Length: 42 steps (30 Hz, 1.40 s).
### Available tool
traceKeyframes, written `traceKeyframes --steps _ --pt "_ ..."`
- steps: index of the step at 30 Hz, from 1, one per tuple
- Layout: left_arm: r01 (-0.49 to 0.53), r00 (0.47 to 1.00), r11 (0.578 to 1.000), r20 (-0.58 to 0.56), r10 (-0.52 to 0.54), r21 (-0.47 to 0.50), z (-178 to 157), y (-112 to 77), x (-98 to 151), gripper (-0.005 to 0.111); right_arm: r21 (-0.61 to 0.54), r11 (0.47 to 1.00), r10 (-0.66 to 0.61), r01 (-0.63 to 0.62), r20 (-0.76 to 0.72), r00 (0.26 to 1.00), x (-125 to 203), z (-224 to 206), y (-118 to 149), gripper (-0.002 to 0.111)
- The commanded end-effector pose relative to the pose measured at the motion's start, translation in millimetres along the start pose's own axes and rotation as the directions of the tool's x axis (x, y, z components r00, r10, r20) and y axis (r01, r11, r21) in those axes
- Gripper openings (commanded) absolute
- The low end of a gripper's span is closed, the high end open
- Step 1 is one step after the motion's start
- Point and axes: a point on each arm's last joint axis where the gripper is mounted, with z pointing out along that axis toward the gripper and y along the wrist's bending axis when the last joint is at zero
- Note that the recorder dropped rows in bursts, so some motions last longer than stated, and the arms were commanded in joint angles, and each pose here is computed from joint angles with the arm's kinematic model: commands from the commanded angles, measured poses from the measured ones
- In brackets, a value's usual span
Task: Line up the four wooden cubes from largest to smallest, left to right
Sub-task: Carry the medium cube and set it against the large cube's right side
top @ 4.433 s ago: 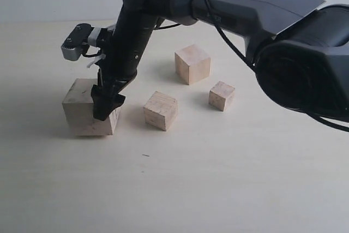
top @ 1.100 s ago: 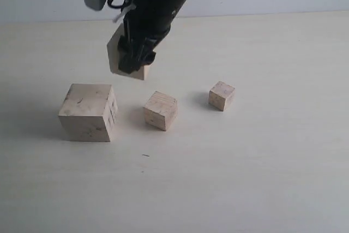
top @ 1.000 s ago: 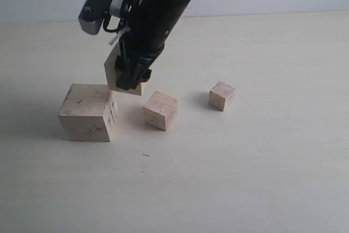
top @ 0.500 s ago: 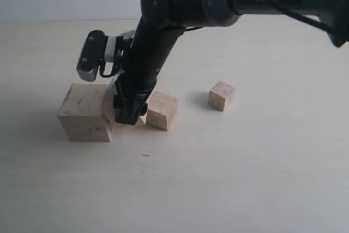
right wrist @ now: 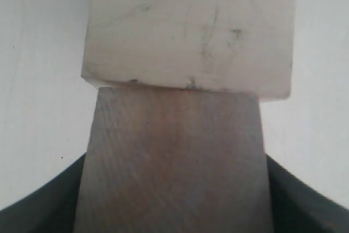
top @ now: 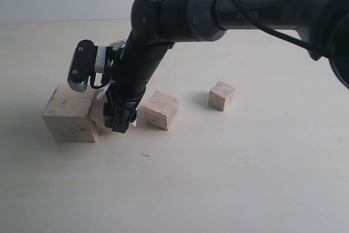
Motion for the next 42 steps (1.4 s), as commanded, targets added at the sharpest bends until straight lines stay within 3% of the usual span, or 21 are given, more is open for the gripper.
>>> traceKeyframes --steps 1,28,32,42 --pt "0.009 1.000 1.000 0.010 -0.009 -0.003 -1 0.2 -1 0.000 0.008 1.000 -0.019 0.019 0.004 1.000 4 16 0 0.000" --pt "0.009 1.000 1.000 0.010 -0.009 -0.003 -1 0.2 -1 0.000 0.029 0.999 0.017 -0.019 0.054 0.998 7 37 -3 0.001" --pt "0.009 1.000 1.000 0.010 -0.009 -0.003 -1 0.2 -1 0.000 0.039 0.999 0.017 -0.019 0.059 0.998 6 37 -4 0.011" --pt "0.009 1.000 1.000 0.010 -0.009 -0.003 -1 0.2 -1 0.000 0.028 0.997 -0.069 0.067 0.049 0.996 7 37 -3 0.048"
